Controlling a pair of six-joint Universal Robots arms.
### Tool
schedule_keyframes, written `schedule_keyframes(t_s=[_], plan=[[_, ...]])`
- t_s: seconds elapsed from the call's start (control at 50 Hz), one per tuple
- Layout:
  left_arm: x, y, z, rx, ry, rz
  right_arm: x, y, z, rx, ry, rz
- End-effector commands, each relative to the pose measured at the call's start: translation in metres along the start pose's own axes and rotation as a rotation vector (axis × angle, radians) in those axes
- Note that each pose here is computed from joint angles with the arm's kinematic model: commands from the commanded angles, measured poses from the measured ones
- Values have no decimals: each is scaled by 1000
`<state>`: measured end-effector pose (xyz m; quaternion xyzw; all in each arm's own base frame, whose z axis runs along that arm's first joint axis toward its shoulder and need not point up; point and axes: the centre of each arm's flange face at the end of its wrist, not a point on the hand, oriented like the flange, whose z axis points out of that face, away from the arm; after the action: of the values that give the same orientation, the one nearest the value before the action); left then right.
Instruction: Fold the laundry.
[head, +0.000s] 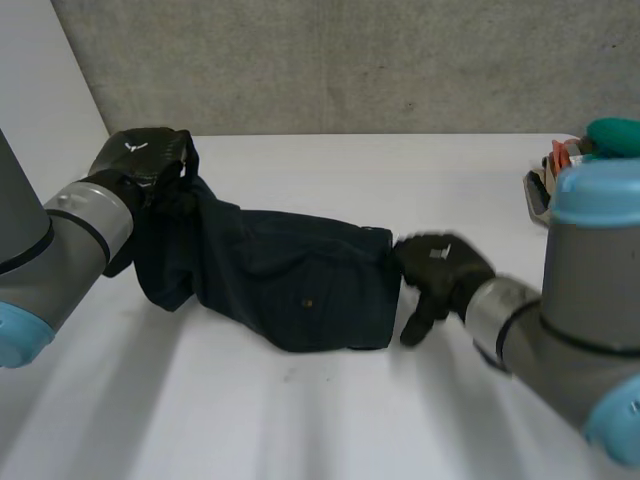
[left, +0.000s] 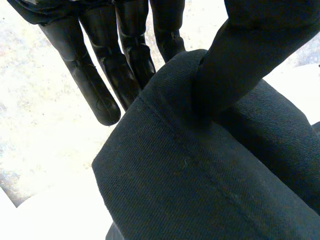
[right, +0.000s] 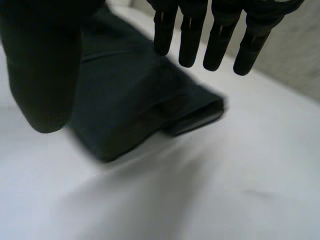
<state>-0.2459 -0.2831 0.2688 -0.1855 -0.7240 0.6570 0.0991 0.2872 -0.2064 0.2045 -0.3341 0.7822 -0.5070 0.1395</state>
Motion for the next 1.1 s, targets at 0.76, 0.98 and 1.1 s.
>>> schedule_keyframes(t_s=[0.76,0.98,1.1], plan=[[-6,10,23,18,-17,0,-57,27,121,260,38,-315],[-6,11,23,16,-17,0,-55,39,143,256,51,-353],[-7,9,23,21,-16,0,-47,34,149,283,85,-396]])
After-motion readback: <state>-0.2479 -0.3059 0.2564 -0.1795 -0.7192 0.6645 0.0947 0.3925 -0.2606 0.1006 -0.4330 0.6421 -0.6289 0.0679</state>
